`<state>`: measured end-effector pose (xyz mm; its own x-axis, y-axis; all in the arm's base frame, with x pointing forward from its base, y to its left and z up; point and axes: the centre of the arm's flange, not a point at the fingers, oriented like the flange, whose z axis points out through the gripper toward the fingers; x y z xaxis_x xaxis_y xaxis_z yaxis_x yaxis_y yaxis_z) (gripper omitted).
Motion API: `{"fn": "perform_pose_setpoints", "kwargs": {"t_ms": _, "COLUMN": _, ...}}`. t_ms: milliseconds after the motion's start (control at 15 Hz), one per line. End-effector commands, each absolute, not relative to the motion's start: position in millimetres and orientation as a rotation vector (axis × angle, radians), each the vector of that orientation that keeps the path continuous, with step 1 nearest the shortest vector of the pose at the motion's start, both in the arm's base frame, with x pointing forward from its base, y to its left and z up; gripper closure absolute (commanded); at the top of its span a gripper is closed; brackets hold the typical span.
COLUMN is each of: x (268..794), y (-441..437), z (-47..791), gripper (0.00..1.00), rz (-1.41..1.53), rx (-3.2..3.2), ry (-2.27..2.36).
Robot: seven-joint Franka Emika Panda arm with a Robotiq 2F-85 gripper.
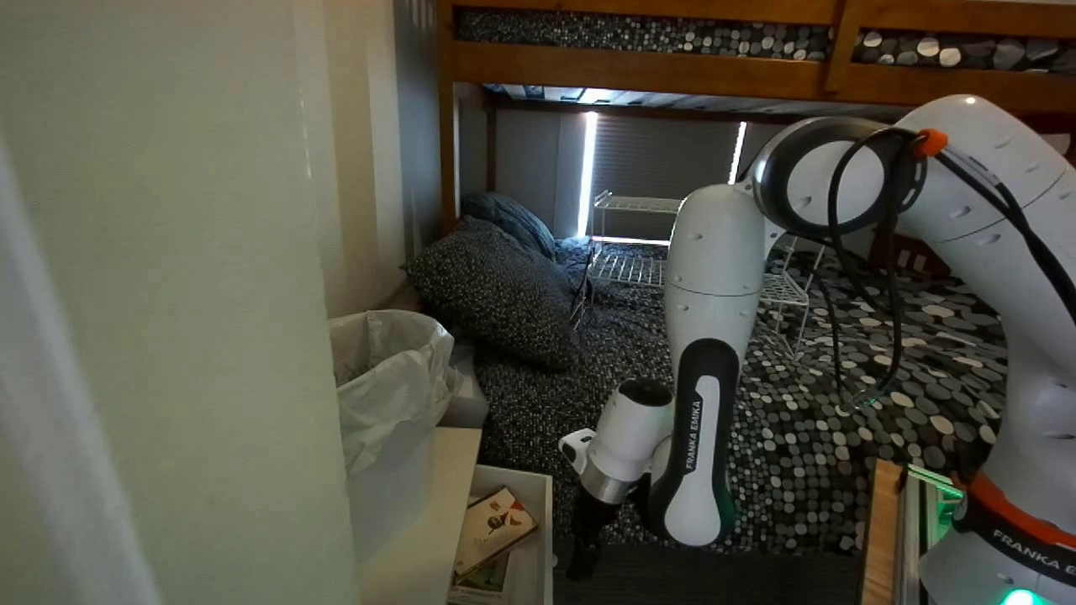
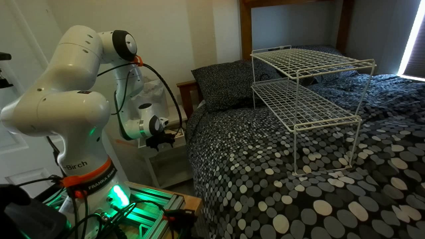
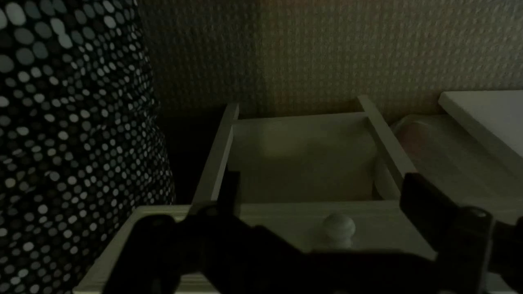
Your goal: Close the open drawer
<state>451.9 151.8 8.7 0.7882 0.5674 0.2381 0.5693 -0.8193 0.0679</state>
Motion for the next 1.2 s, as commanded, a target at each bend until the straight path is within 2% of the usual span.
{"fn": "perform_pose_setpoints", "kwargs": {"t_ms": 0, "x": 460.3, "y": 160.0, "z": -8.1, "gripper": 0.00, "rz": -0.489, "rx": -2.940, "ry": -0.896}}
{"fn": "perform_pose_setpoints", "kwargs": {"t_ms": 1133, "x": 478.9, "y": 167.6, "z": -18.2, "gripper": 0.00, "rz": -0.843, "rx": -2.745, "ry": -0.937}}
